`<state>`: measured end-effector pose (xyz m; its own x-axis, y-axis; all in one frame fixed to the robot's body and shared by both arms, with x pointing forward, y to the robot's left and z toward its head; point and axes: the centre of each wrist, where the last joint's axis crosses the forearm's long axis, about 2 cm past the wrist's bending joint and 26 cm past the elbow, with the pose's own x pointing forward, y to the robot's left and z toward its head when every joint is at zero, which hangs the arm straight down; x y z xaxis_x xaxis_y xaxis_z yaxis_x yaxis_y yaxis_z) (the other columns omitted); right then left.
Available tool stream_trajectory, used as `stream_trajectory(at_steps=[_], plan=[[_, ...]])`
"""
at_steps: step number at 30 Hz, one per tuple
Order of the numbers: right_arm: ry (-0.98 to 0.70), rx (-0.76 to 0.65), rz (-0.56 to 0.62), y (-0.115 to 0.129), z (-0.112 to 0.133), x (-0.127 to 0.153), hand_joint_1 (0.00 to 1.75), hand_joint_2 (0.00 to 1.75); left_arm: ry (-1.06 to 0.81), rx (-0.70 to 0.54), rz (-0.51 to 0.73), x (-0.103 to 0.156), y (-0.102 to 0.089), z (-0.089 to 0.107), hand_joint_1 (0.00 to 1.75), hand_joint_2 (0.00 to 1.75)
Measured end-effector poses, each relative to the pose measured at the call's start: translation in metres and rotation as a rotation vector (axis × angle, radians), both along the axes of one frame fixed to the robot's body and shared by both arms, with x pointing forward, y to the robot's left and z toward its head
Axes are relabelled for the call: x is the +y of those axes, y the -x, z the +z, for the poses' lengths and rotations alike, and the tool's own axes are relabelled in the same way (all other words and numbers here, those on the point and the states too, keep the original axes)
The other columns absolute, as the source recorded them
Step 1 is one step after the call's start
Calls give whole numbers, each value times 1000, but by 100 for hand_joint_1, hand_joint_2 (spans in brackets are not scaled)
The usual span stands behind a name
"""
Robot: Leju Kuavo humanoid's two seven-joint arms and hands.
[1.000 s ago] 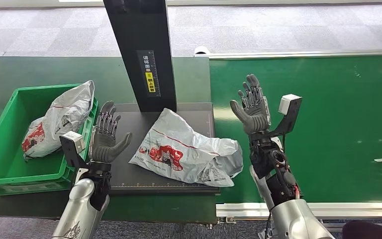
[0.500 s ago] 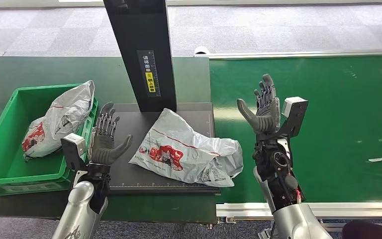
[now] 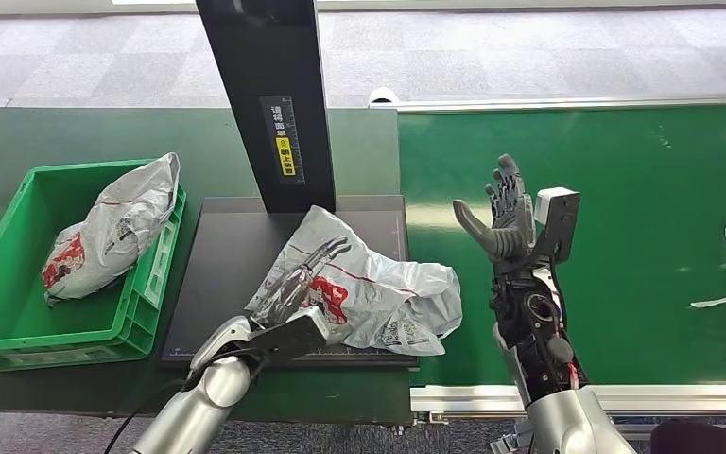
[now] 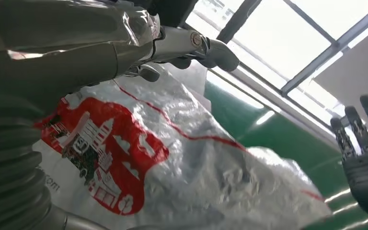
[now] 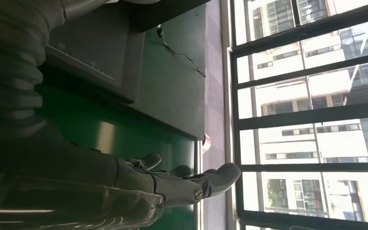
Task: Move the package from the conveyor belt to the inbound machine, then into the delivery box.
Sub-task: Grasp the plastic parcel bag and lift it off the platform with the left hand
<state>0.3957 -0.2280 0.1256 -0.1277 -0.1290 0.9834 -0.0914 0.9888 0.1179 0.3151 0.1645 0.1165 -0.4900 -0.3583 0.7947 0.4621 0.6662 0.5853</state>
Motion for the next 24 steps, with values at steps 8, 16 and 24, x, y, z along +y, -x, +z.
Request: stream_trajectory(at_steps=[8,16,24], plan=[[43,39,30,4,-9,0,0,175,-273,20,190,-24,-9,-9,0,175],[69,54,52,8,-14,7,0,175,-502,-38,496,-42,-24,-13,50,175],[63,63,64,9,-15,13,0,175,-548,-1,467,-42,-28,-23,175,175]])
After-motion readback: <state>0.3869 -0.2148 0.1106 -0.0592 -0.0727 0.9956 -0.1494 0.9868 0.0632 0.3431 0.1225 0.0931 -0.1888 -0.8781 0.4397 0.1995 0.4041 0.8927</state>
